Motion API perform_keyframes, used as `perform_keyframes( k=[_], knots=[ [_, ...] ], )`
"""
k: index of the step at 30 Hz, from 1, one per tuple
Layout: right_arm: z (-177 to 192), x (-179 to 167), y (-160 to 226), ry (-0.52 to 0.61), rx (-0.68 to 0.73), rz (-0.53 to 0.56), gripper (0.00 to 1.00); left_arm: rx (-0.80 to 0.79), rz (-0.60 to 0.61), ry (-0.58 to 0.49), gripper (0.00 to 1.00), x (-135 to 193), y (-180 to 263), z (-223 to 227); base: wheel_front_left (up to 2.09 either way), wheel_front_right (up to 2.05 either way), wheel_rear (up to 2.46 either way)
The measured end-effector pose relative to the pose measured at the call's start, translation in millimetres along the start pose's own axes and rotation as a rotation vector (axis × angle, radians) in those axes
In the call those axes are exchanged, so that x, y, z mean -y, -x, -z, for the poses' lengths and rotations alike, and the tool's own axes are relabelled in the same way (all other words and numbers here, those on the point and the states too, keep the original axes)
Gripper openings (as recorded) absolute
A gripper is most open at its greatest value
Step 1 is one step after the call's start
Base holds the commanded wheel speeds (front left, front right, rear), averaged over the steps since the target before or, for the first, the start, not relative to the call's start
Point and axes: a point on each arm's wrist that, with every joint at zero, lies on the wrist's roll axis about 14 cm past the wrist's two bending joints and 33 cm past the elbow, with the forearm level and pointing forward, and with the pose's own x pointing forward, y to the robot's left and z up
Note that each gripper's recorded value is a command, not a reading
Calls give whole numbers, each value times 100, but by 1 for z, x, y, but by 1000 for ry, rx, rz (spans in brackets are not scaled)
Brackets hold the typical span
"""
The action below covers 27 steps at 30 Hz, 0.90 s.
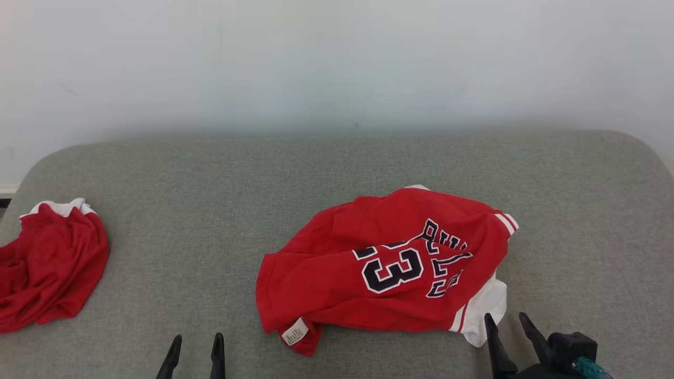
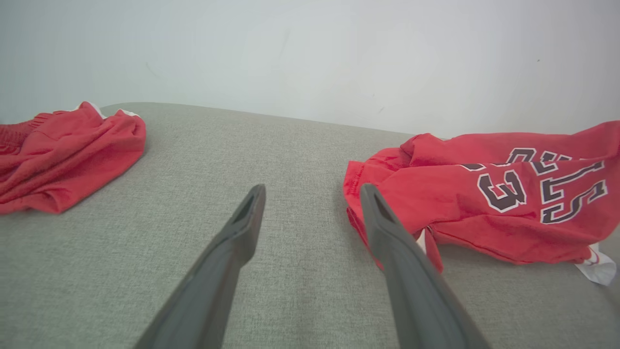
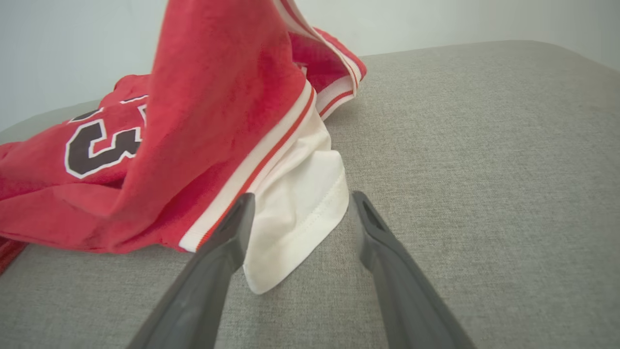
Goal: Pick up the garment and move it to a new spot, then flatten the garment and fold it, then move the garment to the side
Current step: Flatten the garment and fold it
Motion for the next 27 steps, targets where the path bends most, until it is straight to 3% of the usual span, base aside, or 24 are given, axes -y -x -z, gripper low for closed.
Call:
perform_keyframes(
  k=[10, 11, 12, 19, 27],
  knots=[
    [41, -3, -8, 22, -167, -5, 99, 6, -42, -3, 100, -12, 8, -2, 0, 0, 0],
    [43, -5, -9, 14, -175, -7, 45, 7, -45, -3, 100, -13, 9, -2, 0, 0, 0],
    [44, -8, -10, 8, -181, -12, 0, 8, -47, -3, 100, -14, 9, -2, 0, 0, 0],
    [34, -5, -8, -41, -138, -3, 0, 5, -25, -1, 100, -7, 7, -1, 0, 0, 0],
    [26, -7, 26, -99, -69, -14, 0, -12, 8, 10, 100, 3, 4, 4, 0, 0, 0]
  ],
)
